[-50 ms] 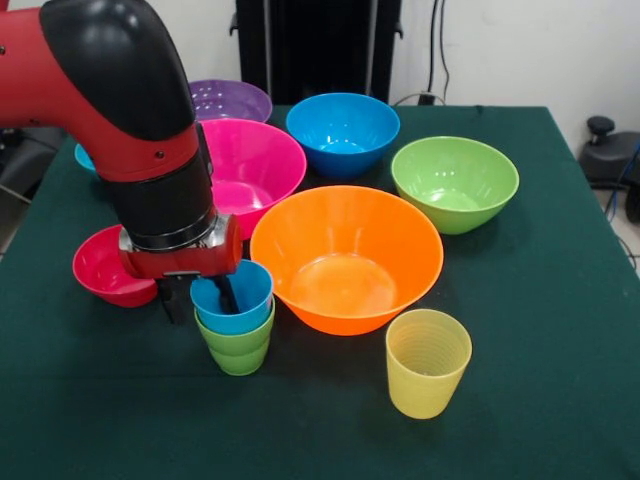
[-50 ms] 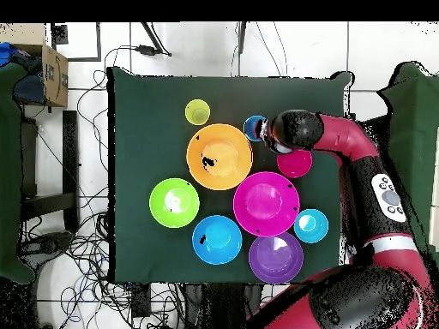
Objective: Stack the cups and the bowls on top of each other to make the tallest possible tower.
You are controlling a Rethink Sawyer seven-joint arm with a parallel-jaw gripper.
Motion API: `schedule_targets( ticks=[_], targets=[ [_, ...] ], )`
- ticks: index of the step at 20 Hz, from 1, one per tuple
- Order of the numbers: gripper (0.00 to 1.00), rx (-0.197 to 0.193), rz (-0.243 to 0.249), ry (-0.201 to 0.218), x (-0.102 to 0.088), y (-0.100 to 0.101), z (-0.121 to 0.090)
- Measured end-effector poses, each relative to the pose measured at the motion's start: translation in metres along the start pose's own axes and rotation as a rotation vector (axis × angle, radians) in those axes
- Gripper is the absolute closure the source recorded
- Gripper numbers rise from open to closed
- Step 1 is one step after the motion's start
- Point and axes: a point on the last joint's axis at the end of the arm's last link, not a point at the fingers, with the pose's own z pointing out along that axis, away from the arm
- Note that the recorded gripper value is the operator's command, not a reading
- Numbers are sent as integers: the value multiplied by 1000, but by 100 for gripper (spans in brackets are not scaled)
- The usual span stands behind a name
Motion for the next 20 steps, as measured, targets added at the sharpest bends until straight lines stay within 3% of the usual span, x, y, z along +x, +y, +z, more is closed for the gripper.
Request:
schedule_targets(
  ticks=[15, 20],
  targets=[
    [0, -5, 0, 1, 1, 1, 2],
    [0, 3, -4, -8, -3, 0, -7]
  ],
)
